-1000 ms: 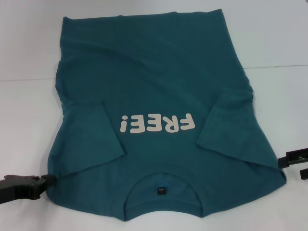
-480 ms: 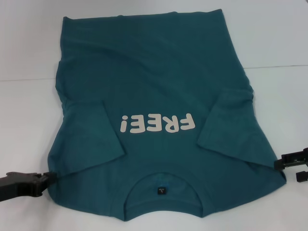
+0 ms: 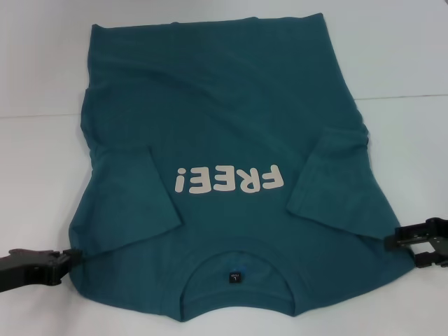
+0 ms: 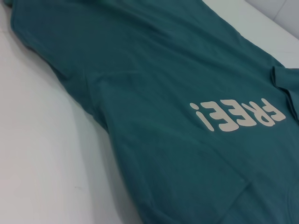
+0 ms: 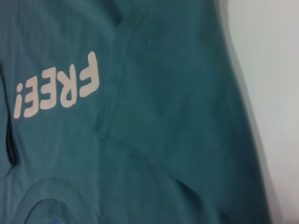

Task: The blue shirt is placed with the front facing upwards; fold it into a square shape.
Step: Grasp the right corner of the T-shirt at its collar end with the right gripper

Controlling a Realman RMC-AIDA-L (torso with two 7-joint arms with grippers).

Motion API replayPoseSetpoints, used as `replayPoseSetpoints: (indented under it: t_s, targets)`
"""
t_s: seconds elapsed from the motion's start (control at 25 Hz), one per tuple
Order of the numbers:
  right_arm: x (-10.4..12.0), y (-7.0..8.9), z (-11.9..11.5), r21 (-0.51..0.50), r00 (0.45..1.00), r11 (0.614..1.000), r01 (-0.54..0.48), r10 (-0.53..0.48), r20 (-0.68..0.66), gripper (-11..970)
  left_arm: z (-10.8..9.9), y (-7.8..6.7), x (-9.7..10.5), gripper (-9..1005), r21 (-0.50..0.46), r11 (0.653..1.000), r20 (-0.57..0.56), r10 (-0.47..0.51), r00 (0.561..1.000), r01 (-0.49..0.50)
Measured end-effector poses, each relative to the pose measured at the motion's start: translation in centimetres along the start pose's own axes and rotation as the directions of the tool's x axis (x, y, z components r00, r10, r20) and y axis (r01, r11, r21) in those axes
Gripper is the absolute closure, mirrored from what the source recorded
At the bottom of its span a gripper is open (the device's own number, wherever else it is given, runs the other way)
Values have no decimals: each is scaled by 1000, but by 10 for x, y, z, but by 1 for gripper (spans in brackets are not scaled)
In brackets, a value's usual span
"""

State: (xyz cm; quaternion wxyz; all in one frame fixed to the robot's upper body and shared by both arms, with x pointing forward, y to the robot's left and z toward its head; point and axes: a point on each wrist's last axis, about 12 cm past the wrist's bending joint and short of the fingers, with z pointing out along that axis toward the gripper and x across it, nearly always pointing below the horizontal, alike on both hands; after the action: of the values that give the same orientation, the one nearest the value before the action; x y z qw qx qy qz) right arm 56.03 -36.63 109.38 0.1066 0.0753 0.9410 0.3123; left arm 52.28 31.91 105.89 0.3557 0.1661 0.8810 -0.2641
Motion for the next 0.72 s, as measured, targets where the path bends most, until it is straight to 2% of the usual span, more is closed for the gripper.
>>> replayPoseSetpoints:
  t_s: [0.44,0.72]
  targets:
    - [-1,0,4,-5,1000,1000,3,-3,12,59,0,0,1,993,2,1000,4,-6,1000,6]
    - [-1,-3,1,10,1000,1000,-5,5,17,321,-1,0,2,994,4,1000,4,-9,1000,9]
